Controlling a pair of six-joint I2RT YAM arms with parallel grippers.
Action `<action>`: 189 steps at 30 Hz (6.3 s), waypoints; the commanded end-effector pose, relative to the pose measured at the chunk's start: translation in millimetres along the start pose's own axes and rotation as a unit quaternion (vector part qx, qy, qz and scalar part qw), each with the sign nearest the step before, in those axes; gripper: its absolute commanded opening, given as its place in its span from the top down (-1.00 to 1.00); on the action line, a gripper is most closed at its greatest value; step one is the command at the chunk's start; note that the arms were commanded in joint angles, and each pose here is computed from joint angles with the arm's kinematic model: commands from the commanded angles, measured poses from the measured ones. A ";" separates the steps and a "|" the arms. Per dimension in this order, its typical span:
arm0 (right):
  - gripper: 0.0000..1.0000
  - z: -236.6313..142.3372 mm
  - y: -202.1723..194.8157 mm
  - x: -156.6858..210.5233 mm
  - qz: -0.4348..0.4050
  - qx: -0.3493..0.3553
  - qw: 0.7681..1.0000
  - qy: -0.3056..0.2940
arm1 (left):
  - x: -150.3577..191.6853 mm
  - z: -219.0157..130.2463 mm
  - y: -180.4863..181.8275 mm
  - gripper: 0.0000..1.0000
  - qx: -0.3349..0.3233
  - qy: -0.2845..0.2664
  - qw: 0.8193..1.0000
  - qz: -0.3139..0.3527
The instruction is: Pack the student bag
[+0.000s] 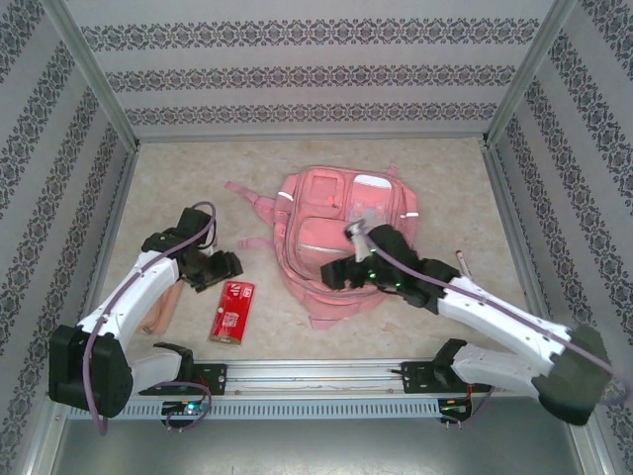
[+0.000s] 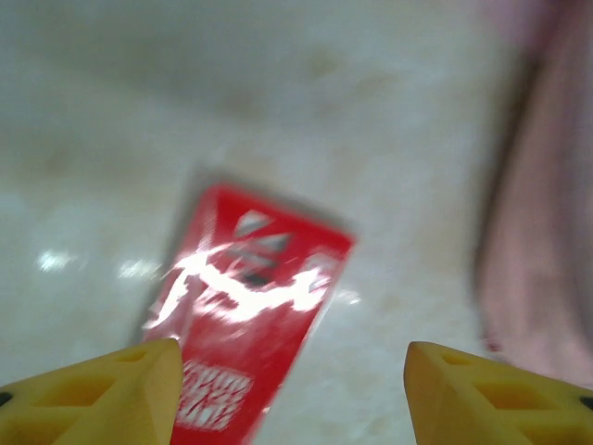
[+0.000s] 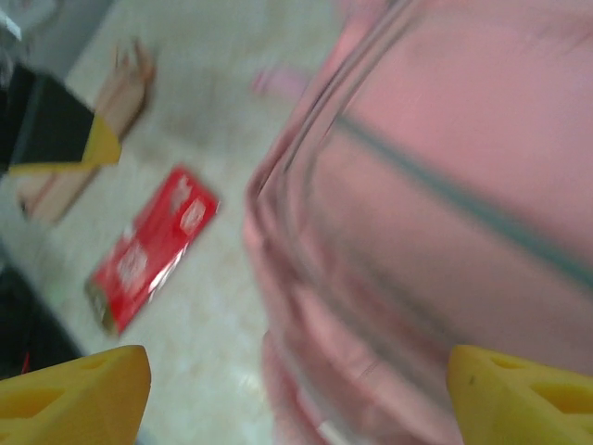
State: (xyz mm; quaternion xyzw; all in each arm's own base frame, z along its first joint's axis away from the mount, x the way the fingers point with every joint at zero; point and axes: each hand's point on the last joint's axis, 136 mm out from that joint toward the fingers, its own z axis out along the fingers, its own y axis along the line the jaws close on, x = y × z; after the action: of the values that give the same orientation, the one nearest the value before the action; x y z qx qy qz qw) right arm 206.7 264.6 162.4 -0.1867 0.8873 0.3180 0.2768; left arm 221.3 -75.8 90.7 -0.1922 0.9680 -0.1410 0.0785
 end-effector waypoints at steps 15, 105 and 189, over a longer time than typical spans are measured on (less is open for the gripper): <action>-0.54 70.1 59.9 10.8 0.013 -0.011 0.994 0.108 | -77.0 -54.5 171.8 -0.99 -0.351 -0.137 0.914 -0.152; 1.00 -71.2 65.0 -95.6 0.086 -0.232 0.968 -0.028 | 62.5 -110.8 -212.4 0.76 0.514 0.027 0.808 0.286; 1.00 -36.5 -4.6 -154.2 -0.230 -0.065 0.966 -0.101 | -45.9 44.0 -297.5 1.00 0.445 -0.082 0.890 -0.047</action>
State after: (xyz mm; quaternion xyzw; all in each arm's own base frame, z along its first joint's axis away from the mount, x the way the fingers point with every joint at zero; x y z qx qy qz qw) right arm 312.4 250.5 245.8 -0.3578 0.8052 0.2908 0.3728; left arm 377.0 -318.5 125.5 -0.2265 0.7969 -0.5169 0.2157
